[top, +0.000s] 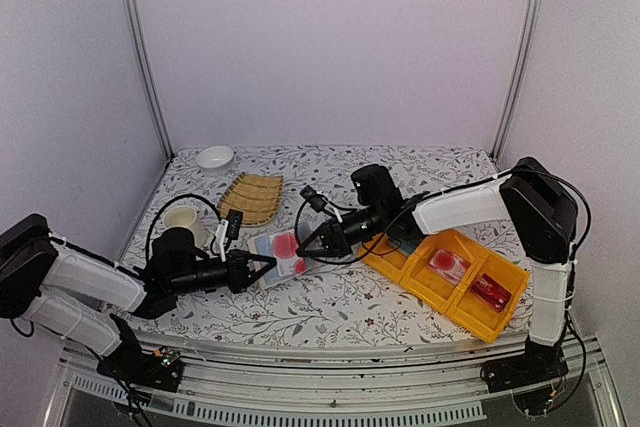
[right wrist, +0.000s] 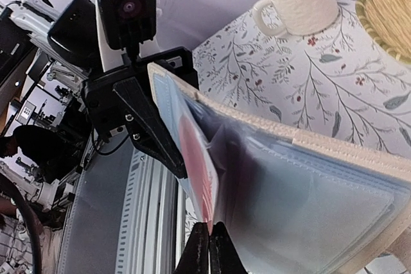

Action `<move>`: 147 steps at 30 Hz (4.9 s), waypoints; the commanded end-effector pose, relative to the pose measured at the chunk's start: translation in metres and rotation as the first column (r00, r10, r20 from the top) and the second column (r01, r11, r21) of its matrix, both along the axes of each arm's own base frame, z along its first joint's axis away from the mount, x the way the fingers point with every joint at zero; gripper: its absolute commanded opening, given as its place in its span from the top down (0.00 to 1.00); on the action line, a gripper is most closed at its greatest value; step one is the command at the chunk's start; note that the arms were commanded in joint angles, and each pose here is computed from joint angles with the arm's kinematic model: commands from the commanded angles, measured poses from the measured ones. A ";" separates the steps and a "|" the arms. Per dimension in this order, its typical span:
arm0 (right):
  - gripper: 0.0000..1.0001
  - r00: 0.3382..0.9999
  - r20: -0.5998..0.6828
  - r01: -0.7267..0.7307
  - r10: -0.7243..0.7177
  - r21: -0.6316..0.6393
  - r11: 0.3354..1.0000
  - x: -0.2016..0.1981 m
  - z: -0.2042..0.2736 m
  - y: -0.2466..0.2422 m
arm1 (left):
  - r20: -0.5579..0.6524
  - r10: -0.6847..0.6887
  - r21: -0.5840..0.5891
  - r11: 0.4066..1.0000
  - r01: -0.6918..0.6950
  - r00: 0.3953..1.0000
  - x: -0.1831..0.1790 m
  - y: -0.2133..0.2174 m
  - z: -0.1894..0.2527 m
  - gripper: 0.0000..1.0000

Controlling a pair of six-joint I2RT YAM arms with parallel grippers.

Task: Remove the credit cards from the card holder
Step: Remove the credit card from the card slot, then place the credit card in the card box, then pass from the left arm to the right

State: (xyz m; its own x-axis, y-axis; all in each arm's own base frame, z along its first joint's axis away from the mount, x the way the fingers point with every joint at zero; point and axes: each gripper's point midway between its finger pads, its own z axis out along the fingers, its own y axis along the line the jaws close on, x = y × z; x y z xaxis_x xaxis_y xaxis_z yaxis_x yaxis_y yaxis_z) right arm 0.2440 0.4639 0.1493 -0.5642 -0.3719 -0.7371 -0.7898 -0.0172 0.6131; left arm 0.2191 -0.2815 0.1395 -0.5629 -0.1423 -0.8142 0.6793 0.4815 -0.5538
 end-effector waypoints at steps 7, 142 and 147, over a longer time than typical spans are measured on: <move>0.98 0.983 -0.070 0.160 -0.172 -0.152 0.975 0.035 -0.050 -0.044 | -0.127 0.011 0.000 1.000 -0.011 0.992 0.011 0.009 -0.032 1.00; 0.37 0.812 0.584 -0.259 -0.012 0.379 0.888 -0.072 0.183 -0.085 | 0.698 -0.008 -0.104 0.988 0.112 0.716 -0.054 0.005 0.204 1.00; 0.35 0.794 0.605 -0.165 -0.065 0.318 0.934 -0.061 0.163 -0.079 | 0.641 0.047 -0.137 0.989 0.054 0.766 -0.040 0.006 0.204 1.00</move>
